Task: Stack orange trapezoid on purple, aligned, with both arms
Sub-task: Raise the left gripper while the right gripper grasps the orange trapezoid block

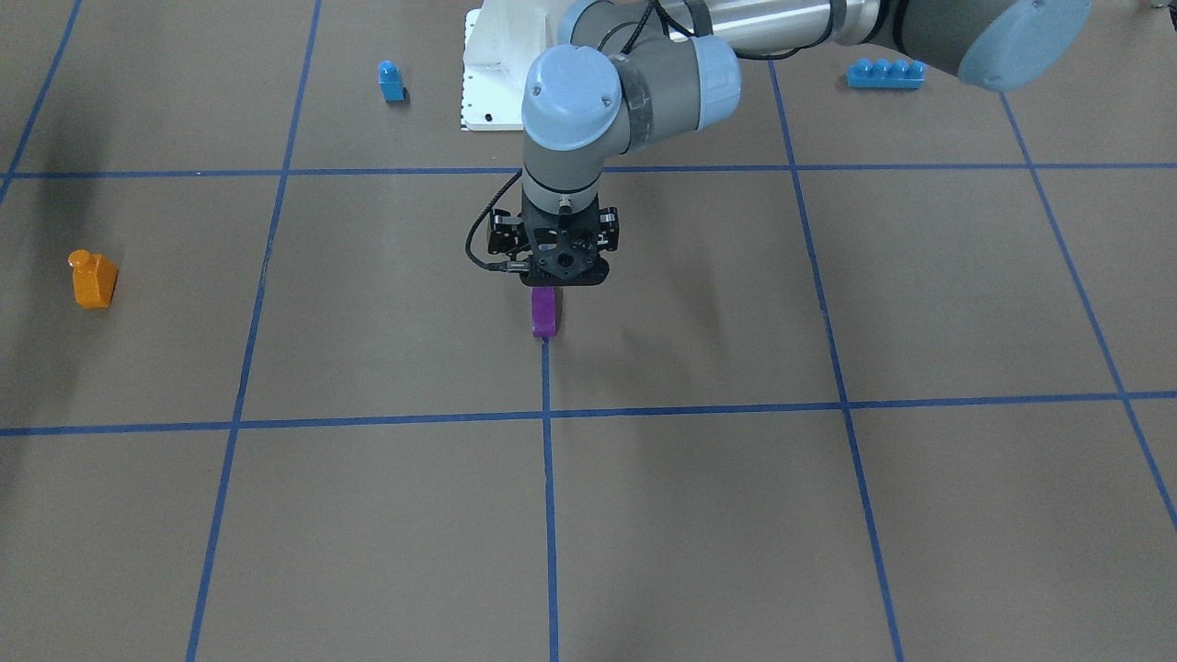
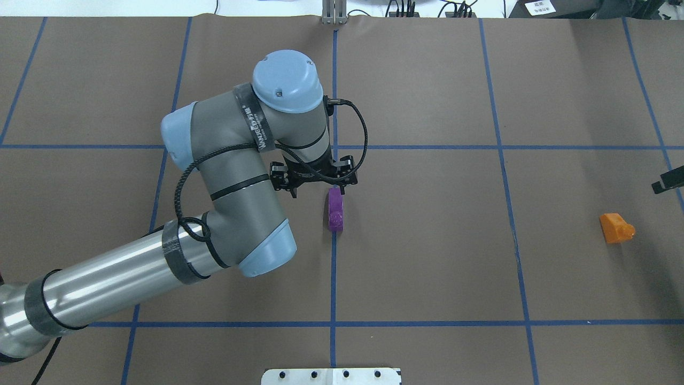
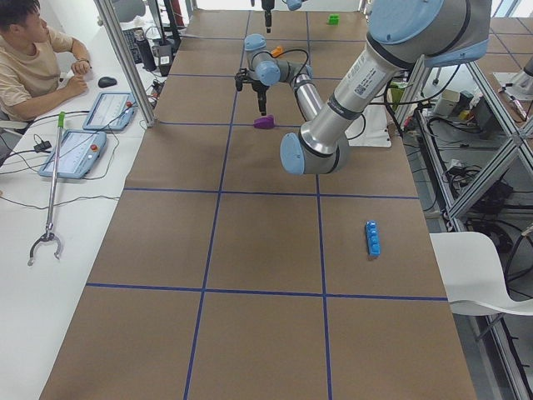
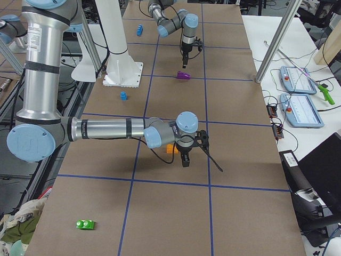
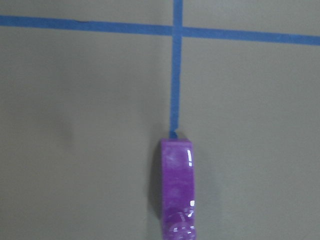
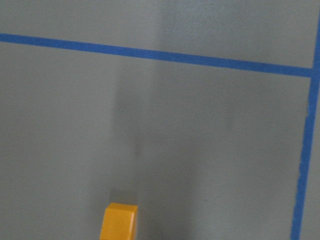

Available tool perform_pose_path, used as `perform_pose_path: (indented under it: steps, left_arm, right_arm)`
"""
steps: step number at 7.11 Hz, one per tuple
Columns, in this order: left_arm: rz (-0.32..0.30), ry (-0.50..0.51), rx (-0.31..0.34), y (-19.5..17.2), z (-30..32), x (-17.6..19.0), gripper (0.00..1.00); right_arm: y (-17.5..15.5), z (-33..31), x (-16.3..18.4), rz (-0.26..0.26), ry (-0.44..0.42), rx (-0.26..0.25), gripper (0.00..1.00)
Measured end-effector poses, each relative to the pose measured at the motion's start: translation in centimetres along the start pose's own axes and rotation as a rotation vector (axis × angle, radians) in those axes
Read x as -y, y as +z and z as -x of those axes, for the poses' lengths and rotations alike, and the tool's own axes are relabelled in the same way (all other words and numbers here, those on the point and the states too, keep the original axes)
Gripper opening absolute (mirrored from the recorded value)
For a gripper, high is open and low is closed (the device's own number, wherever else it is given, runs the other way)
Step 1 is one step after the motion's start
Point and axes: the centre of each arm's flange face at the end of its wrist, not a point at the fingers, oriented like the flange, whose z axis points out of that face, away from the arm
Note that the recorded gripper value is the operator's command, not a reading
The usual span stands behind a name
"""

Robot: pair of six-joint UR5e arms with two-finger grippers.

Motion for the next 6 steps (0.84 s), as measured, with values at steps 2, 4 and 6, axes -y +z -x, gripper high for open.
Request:
perform_pose_path:
  steps: [2, 4, 6]
  left_arm:
    - [-0.011, -0.009, -0.008, -1.0, 2.4, -0.3, 1.00]
    - [-0.016, -0.012, -0.010, -1.2, 2.7, -0.3, 1.00]
    - [-0.020, -0.012, -0.010, -1.2, 2.8, -0.2, 1.00]
  right_arm:
    - [2.5, 3.0, -0.9, 0.019, 0.110, 0.026, 1.00]
    - [4.9, 4.1, -2.4, 0.059, 0.113, 0.004, 0.99]
    - [7.0, 4.1, -3.5, 0.096, 0.093, -0.015, 0.99]
